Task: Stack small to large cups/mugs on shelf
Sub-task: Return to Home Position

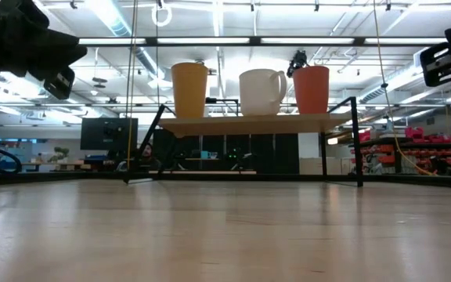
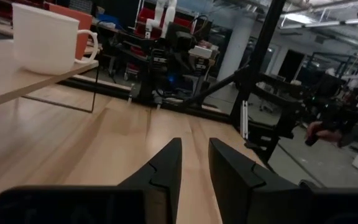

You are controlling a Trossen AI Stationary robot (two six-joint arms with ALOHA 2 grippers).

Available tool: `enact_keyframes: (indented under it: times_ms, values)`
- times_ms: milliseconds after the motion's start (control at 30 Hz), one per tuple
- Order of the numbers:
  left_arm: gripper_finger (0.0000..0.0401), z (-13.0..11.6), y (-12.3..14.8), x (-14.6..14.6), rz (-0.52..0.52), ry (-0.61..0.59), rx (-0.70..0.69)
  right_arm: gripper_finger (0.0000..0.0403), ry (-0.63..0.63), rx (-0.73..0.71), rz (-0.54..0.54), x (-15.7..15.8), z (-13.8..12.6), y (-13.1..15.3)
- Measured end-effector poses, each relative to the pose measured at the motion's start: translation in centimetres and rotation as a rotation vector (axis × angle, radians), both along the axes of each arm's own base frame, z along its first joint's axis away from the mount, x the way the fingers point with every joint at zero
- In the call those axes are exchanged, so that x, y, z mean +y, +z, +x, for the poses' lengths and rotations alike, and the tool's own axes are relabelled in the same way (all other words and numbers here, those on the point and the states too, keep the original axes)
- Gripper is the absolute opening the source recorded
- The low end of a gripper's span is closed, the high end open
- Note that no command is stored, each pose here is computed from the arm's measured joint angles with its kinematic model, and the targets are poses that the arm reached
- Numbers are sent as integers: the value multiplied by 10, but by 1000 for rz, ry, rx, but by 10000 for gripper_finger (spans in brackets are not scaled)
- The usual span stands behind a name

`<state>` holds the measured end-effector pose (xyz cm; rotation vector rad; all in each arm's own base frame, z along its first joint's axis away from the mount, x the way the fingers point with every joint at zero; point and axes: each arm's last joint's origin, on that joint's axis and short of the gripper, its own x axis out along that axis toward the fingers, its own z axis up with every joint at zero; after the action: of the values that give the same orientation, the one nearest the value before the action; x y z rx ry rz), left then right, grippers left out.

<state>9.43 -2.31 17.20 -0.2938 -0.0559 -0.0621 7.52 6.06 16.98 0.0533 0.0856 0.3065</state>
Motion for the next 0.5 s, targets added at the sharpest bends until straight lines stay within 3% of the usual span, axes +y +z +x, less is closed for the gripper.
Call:
enact_keyframes:
  times_ms: [500]
  values:
    - [88,0,0,0,25,1,0,86,0,0,4,0,0,0]
